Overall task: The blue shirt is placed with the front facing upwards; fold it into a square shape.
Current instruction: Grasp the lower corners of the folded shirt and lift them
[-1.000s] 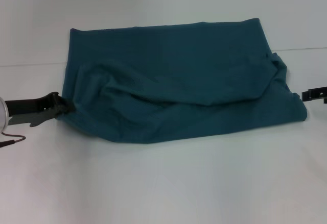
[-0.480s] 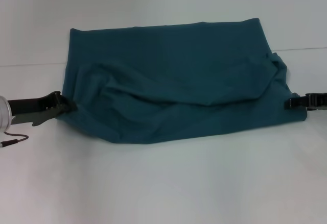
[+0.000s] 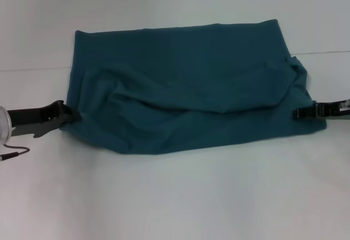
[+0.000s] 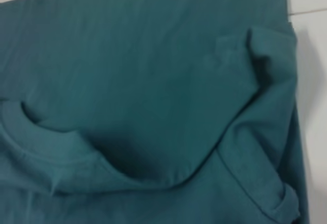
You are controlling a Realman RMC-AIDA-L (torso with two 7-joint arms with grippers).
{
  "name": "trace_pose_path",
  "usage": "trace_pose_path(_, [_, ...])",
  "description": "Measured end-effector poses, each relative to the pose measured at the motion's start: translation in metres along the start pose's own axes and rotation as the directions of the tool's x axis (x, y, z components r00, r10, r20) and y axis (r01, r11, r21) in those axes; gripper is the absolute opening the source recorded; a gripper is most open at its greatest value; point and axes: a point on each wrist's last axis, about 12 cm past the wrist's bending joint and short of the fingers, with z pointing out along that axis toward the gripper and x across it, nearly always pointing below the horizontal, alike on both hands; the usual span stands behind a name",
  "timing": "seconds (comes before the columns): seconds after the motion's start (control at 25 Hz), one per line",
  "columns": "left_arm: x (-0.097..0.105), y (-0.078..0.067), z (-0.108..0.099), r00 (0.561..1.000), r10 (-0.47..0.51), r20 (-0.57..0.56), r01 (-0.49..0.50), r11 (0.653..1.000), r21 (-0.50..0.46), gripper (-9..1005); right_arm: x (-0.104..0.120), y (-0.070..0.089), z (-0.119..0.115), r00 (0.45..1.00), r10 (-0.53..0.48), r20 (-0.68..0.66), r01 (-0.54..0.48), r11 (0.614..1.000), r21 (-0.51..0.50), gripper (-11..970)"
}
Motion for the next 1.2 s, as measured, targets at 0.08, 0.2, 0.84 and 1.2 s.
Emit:
trace_pose_path(0.08, [0.000,0.000,0.001,1.000,0.000,-0.001,0.000,1.000,0.001,71,0.000,0.001,0.001,1.000,-0.001,-0.003,0.001,1.000,0.000,806])
trace_pose_path(0.2, [0.000,-0.002,0.002,1.000,0.002,-0.002,-0.002,1.000,0.005,74,-0.001,0.001,0.000,1.000,0.003,0.000,-0.003,1.000,-0.002,707])
trace_pose_path(0.84, [0.001,-0.003,0.002,1.000,0.009,-0.016,-0.009,1.000,0.007,88,-0.001,-0.005,-0.006,1.000,0.011,-0.004,-0.011,1.000,0.005,14])
trace_pose_path(1.2, [0.004,-0.002,-0.014,0.978,0.110,-0.177,-0.115,0.993,-0.018,96,-0.004,-0.008,-0.036,0.996,-0.002,-0.084,-0.004,0.998,-0.069,15])
